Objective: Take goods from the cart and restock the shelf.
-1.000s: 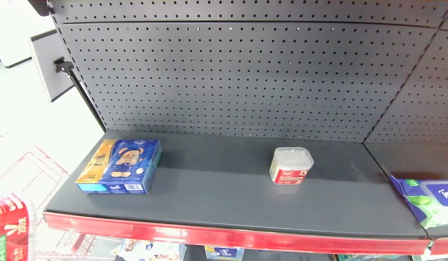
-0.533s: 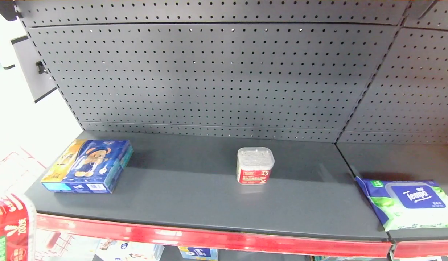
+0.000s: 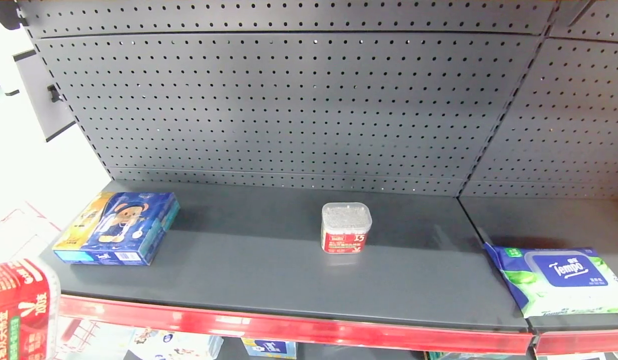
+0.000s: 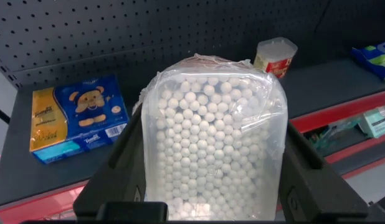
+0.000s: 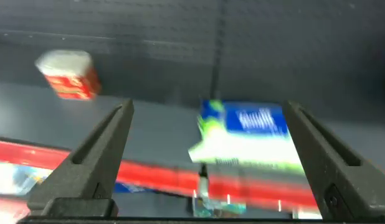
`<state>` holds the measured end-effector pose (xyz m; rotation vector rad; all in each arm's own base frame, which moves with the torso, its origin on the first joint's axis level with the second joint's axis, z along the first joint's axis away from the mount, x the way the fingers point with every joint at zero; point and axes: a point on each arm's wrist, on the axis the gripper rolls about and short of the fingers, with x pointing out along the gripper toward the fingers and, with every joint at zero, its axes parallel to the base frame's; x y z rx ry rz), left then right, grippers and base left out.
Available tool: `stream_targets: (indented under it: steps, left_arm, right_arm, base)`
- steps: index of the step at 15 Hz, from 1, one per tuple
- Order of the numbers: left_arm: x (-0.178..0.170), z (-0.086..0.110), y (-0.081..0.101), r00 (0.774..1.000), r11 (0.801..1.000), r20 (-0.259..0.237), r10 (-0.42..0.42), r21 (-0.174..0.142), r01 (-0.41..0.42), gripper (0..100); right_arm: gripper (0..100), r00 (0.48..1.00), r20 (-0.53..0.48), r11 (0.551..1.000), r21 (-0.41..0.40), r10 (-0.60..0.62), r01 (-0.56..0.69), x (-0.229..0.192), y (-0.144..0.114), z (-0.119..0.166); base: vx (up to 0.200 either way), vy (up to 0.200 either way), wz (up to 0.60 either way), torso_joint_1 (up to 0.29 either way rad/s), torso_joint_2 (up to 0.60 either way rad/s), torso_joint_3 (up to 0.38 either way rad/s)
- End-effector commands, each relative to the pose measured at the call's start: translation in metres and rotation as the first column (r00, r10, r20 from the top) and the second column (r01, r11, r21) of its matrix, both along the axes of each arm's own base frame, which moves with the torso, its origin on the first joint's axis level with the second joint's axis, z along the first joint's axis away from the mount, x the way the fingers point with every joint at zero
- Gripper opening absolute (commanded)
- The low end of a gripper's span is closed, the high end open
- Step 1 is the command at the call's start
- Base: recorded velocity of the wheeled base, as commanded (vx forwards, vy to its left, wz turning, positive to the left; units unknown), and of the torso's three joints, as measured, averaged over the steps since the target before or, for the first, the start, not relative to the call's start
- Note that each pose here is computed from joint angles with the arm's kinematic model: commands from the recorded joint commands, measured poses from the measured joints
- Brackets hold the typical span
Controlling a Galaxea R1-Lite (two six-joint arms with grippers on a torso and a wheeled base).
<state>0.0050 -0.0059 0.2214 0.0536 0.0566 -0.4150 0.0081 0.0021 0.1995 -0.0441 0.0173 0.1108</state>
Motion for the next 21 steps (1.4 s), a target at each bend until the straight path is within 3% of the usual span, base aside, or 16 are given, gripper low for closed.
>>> stream_targets:
  steps: [1, 2, 3, 4, 9, 11, 14, 21]
  left_arm:
    - [0.01, 0.002, -0.002, 1.0, 1.0, -0.016, -0.002, 0.005, 0.002, 0]
    - [0.014, 0.004, -0.003, 1.0, 1.0, -0.011, -0.001, 0.004, 0.001, 0]
    - [0.014, 0.004, -0.003, 1.0, 1.0, -0.011, -0.001, 0.004, 0.001, 0]
    - [0.018, 0.006, -0.004, 1.0, 1.0, -0.007, 0.001, 0.003, -0.001, 0]
    - [0.026, 0.008, -0.006, 0.999, 0.999, -0.033, -0.033, 0.005, 0.033, 0]
    - [0.026, 0.007, -0.007, 0.997, 0.998, -0.035, -0.063, 0.002, 0.064, 0]
    - [0.03, 0.007, -0.008, 0.996, 0.997, -0.052, -0.071, 0.004, 0.071, 0]
    - [0.031, 0.008, -0.008, 0.996, 0.997, -0.056, -0.071, 0.004, 0.071, 0]
  right_arm:
    - [100, 0.904, -0.26, 0.932, -0.04, 0.338, -0.36, 0.126, 0.034, 0.053]
    - [100, 0.846, -0.318, 0.887, -0.034, 0.427, -0.46, 0.139, 0.045, 0.043]
    - [100, 0.846, -0.318, 0.887, -0.034, 0.427, -0.46, 0.139, 0.045, 0.043]
    - [100, 0.757, -0.394, 0.821, -0.011, 0.522, -0.571, 0.168, 0.057, 0.026]
    - [100, 0.611, -0.357, 0.656, 0.007, 0.707, -0.755, 0.237, 0.079, -0.015]
    - [100, 0.591, -0.374, 0.642, 0.016, 0.714, -0.766, 0.243, 0.081, -0.023]
    - [100, 0.526, -0.375, 0.551, -0.046, 0.764, -0.833, 0.266, 0.089, -0.038]
    - [100, 0.499, -0.378, 0.49, -0.126, 0.78, -0.862, 0.297, 0.103, -0.051]
  base:
    - [0.0, 0.0, 0.0, 0.0, 0.0, 0.0]
    - [0.0, 0.0, 0.0, 0.0, 0.0, 0.0]
    - [0.0, 0.0, 0.0, 0.0, 0.0, 0.0]
    - [0.0, 0.0, 0.0, 0.0, 0.0, 0.0]
    - [0.0, 0.0, 0.0, 0.0, 0.0, 0.0]
    - [0.0, 0.0, 0.0, 0.0, 0.0, 0.0]
    - [0.0, 0.0, 0.0, 0.0, 0.0, 0.0]
    - [0.0, 0.0, 0.0, 0.0, 0.0, 0.0]
